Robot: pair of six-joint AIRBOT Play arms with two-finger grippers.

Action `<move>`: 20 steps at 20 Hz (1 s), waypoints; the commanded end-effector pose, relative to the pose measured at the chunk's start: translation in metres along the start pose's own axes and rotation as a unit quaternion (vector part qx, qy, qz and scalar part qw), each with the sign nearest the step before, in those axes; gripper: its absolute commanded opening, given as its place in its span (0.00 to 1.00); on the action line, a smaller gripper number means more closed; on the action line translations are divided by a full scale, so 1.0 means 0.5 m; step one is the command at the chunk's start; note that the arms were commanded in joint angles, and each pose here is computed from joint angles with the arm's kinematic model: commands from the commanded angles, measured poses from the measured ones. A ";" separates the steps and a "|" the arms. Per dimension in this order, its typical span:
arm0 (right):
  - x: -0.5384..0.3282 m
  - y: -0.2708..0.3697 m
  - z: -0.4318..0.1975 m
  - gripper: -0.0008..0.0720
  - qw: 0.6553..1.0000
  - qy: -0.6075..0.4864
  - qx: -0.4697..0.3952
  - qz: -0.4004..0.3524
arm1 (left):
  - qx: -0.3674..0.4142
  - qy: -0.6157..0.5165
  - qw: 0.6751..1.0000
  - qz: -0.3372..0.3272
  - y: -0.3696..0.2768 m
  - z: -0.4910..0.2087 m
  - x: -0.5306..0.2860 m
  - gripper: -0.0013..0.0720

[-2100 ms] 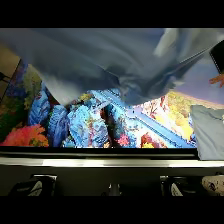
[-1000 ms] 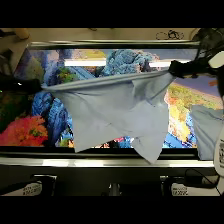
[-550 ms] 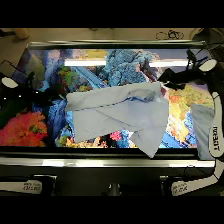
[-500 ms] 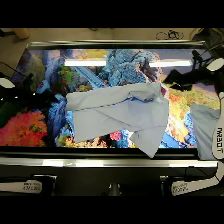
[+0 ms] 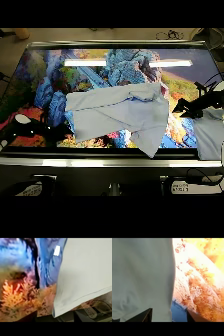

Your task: Fold the shirts.

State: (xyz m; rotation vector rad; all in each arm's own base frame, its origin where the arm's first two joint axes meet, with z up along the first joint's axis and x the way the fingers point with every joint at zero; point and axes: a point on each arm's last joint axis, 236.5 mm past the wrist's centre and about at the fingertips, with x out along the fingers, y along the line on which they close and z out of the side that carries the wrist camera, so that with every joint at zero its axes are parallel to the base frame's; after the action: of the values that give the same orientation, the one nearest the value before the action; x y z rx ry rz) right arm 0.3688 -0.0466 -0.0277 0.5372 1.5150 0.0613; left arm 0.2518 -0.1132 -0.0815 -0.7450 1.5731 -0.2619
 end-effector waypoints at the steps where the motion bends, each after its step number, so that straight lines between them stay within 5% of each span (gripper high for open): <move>1: 0.016 -0.012 -0.028 0.60 1.000 0.020 0.000 0.000 | -0.005 -0.009 1.000 -0.004 -0.011 -0.032 0.073 0.79; 5: 0.033 -0.017 -0.053 0.70 0.999 0.041 -0.003 0.001 | -0.012 -0.021 1.000 -0.016 -0.037 -0.021 0.102 0.74; 6: 0.046 -0.017 -0.065 0.71 0.999 0.048 -0.003 0.007 | -0.013 -0.021 1.000 -0.015 -0.035 -0.020 0.104 0.60; 8: 0.084 0.007 -0.090 0.76 0.997 0.059 -0.011 0.049 | -0.014 -0.026 0.999 -0.017 -0.036 -0.012 0.099 0.13; 10: 0.117 0.008 -0.089 0.76 0.997 0.043 -0.005 0.062 | -0.005 -0.031 0.999 -0.021 -0.048 -0.005 0.090 0.05; 15: 0.148 -0.006 -0.086 0.58 0.998 0.025 -0.005 0.058 | 0.022 -0.058 0.997 -0.037 -0.089 0.015 0.053 0.05; 17: 0.151 -0.004 -0.098 0.34 0.997 0.034 -0.021 0.063 | 0.035 -0.073 0.996 -0.044 -0.109 0.027 0.035 0.05; 18: 0.147 0.001 -0.090 0.09 0.997 0.025 -0.029 0.067 | 0.044 -0.083 0.994 -0.048 -0.121 0.037 0.023 0.05; 20: 0.117 0.021 -0.056 0.04 0.996 -0.011 -0.048 0.074 | 0.076 -0.108 0.990 -0.054 -0.154 0.068 -0.022 0.05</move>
State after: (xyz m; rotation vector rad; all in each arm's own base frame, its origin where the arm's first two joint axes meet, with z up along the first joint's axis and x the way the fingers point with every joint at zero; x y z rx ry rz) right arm 0.3350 -0.0085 -0.0885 0.5965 1.5145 0.2085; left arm 0.2892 -0.1603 -0.0591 -0.7549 1.3690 -0.3288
